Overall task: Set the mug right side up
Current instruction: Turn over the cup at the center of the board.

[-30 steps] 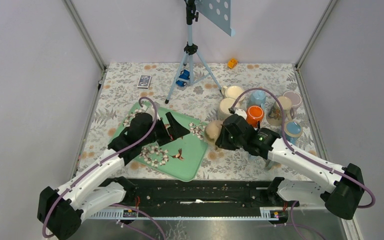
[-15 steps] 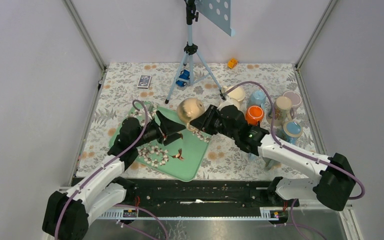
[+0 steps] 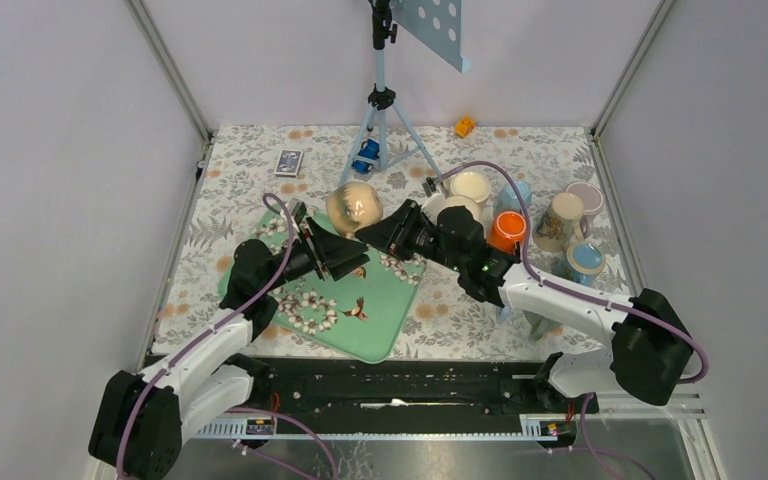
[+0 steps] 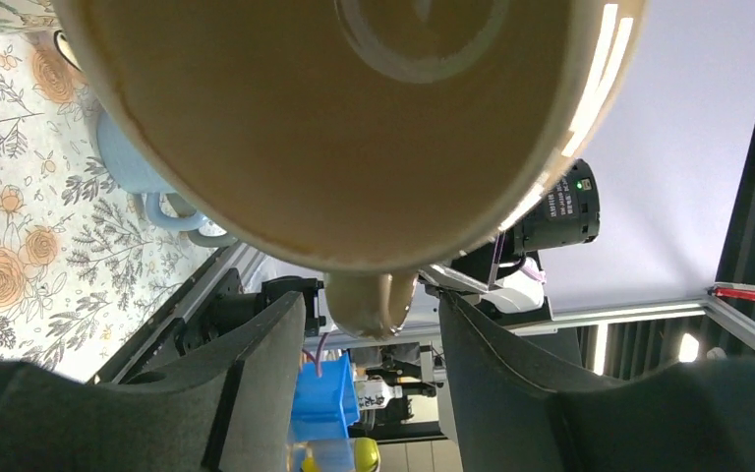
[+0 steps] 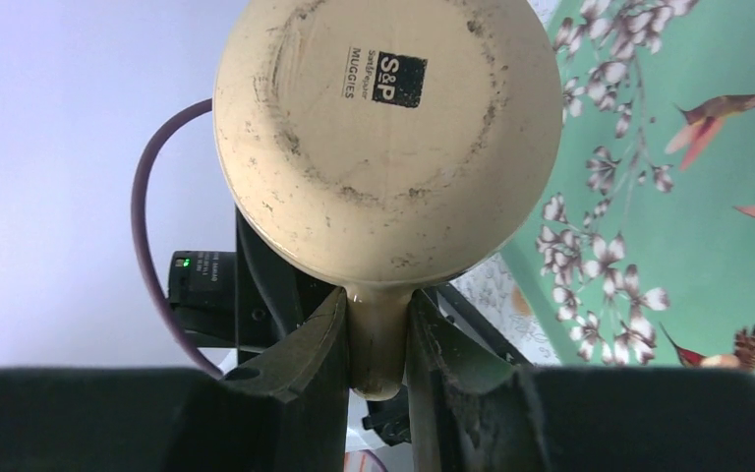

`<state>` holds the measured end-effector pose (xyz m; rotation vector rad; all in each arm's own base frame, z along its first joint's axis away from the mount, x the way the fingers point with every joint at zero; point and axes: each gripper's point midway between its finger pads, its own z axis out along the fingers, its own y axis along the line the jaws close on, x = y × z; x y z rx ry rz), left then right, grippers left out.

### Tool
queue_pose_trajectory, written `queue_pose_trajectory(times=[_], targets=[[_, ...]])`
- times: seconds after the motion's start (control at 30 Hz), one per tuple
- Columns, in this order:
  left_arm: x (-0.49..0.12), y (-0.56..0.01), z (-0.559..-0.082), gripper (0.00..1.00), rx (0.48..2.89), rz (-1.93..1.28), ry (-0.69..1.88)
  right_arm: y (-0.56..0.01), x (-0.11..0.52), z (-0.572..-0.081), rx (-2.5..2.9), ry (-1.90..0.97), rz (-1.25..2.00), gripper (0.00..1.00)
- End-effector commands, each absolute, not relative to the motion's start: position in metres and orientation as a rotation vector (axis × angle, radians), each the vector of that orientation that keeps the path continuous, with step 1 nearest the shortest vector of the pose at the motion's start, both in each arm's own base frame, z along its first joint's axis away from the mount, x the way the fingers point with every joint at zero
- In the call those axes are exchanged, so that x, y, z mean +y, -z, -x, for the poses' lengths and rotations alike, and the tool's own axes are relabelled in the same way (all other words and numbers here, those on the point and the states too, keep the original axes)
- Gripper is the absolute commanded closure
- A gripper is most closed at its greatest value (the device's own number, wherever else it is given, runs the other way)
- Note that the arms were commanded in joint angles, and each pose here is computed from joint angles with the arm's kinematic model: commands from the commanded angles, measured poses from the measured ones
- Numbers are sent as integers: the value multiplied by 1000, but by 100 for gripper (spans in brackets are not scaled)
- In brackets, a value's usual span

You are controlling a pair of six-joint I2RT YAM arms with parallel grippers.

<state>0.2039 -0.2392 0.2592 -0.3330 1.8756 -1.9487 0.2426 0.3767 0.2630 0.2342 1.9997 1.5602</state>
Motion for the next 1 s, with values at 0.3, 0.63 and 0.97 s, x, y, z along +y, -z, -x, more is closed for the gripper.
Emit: queue_pose_trajectory(times=[0.3, 0.63, 0.97], targets=[[-236, -293, -206, 63, 1726, 242, 2018, -337, 384, -233, 1716, -1880, -185, 100], [-237, -293, -208, 77, 1745, 234, 1993, -334, 388, -228, 1737, -1904, -148, 100], [-238, -289, -215, 100, 1821, 161, 1836, -329, 389, -221, 1762, -1916, -104, 100]])
